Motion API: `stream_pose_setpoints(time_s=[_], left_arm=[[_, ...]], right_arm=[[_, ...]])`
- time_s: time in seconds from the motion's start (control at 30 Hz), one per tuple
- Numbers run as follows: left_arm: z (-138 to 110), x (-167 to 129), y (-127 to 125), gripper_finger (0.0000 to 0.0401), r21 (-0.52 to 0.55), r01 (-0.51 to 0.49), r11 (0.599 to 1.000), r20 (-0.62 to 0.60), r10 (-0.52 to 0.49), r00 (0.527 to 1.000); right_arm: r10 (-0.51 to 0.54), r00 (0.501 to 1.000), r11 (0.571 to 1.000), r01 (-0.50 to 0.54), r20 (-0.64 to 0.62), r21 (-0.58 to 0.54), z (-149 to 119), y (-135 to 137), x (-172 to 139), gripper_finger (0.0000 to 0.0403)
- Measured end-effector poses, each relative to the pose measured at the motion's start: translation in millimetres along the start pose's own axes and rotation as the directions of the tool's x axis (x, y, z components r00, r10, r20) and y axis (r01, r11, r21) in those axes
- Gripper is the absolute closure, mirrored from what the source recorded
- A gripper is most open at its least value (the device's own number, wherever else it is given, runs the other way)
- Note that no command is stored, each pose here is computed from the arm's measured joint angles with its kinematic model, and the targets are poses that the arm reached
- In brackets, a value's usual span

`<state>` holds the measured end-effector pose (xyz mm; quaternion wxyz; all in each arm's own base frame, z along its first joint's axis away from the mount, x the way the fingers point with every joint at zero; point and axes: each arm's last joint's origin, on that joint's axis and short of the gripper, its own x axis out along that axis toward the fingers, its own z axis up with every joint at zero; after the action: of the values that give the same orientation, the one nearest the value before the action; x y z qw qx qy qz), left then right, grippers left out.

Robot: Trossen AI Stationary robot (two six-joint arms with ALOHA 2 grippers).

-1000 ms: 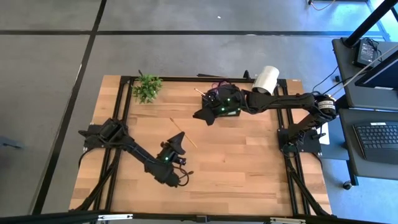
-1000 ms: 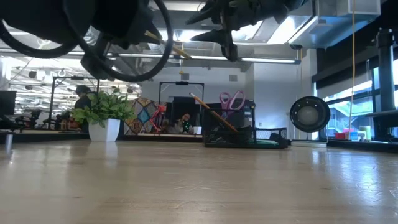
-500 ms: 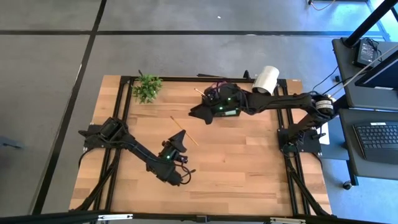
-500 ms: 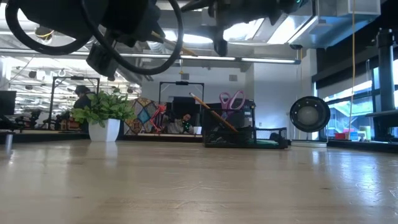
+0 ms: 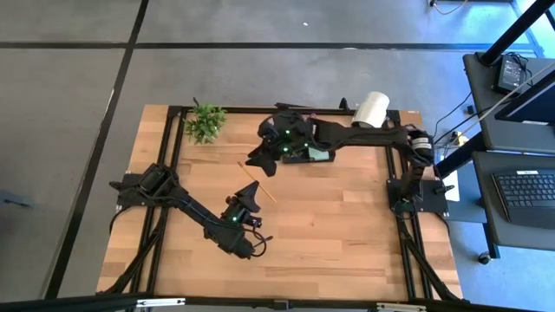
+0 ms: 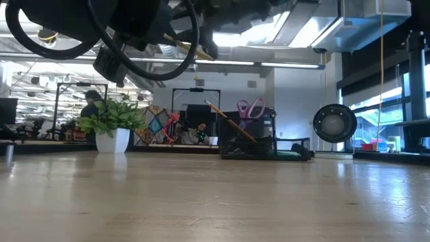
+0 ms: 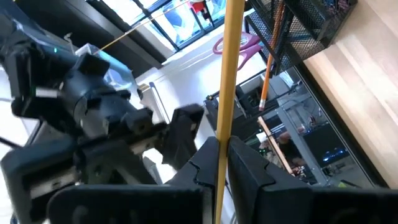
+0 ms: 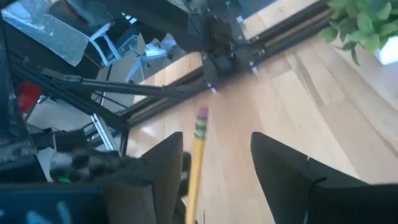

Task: Pick and place office supplies into organizer
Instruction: Put the yellow pencil into the black desk organizer

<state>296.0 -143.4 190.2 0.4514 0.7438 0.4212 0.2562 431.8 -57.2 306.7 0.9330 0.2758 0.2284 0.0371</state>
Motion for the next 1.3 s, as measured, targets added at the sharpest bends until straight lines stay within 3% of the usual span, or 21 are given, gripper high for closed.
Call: stream_pose_setpoints(time_s=[0.17, 0.67, 0.87, 1.3], left_arm=[[0, 0, 0, 0.0382, 0.000, 0.000, 1.000, 0.000, 0.000, 1.000], [0, 0, 0, 0.0382, 0.001, 0.000, 1.000, 0.000, 0.000, 1.000], [0, 0, 0, 0.0382, 0.002, 0.001, 1.000, -0.001, -0.001, 1.000], [0, 4, 0, 0.0382, 0.022, 0.006, 1.000, -0.011, -0.006, 1.000]], right_arm=[[0.010, 1.000, 1.000, -0.010, 0.005, -0.020, 12, 7, 7, 0.0210], [0.039, 0.999, 0.998, -0.040, -0.024, -0.039, 5, 10, 17, 0.0210], [0.000, 1.000, 0.996, -0.002, -0.017, -0.092, 1, 13, 22, 0.0210], [-0.001, 1.000, 0.997, -0.001, -0.018, -0.080, 1, 13, 22, 0.0210]])
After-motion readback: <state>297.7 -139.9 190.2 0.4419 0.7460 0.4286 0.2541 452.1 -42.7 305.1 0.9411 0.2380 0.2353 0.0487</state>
